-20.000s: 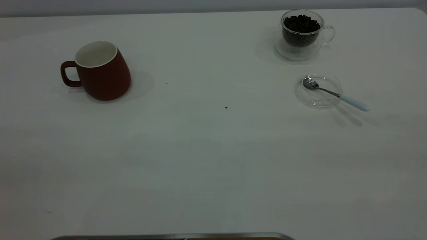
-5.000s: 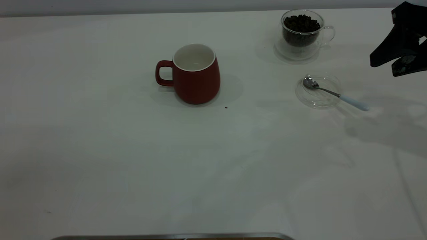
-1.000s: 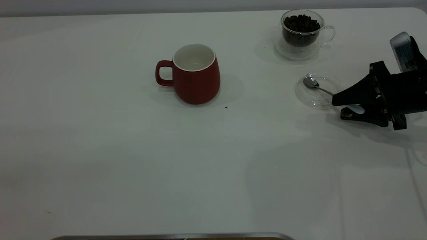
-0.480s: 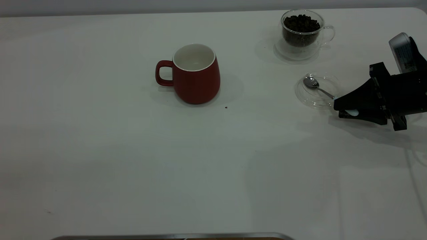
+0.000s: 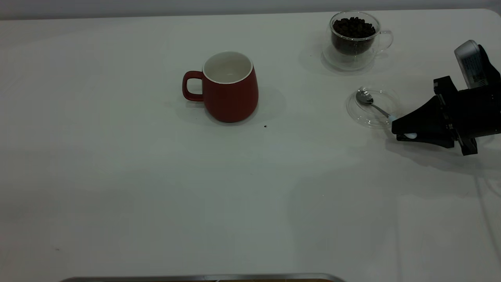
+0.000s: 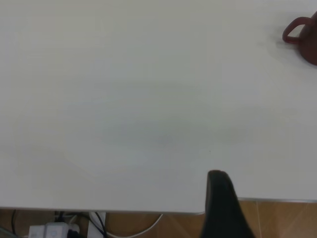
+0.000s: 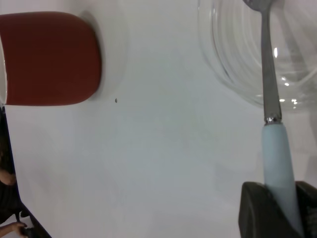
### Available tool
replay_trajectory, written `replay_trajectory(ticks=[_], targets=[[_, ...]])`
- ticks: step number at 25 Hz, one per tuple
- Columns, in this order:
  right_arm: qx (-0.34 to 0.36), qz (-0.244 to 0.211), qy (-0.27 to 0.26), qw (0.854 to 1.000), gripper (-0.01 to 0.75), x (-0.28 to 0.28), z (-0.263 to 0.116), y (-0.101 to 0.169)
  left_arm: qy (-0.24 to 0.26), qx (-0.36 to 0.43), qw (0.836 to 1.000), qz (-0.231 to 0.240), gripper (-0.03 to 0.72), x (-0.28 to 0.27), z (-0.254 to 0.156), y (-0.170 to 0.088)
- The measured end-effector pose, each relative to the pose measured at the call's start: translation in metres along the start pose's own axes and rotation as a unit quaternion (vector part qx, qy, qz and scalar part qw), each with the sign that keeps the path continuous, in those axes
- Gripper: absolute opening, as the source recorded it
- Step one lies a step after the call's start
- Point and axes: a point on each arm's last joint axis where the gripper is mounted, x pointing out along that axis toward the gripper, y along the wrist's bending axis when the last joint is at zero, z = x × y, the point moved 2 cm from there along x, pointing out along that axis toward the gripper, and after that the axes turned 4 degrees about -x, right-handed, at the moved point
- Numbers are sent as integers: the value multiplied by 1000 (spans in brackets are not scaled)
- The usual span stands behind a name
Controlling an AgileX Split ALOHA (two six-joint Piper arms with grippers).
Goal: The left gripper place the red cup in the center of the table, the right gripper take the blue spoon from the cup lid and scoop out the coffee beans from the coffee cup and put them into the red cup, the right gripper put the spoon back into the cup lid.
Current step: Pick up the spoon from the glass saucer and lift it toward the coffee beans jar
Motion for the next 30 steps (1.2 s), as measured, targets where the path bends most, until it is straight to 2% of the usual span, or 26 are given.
replay_trajectory(ticks=[18,30], targets=[[-15,16,15,1000,119,0,-3,4,0,0,1000,0,516,0,0,0],[-37,1,29,999,119,-13,2,9,0,-1,1000,0,516,0,0,0]])
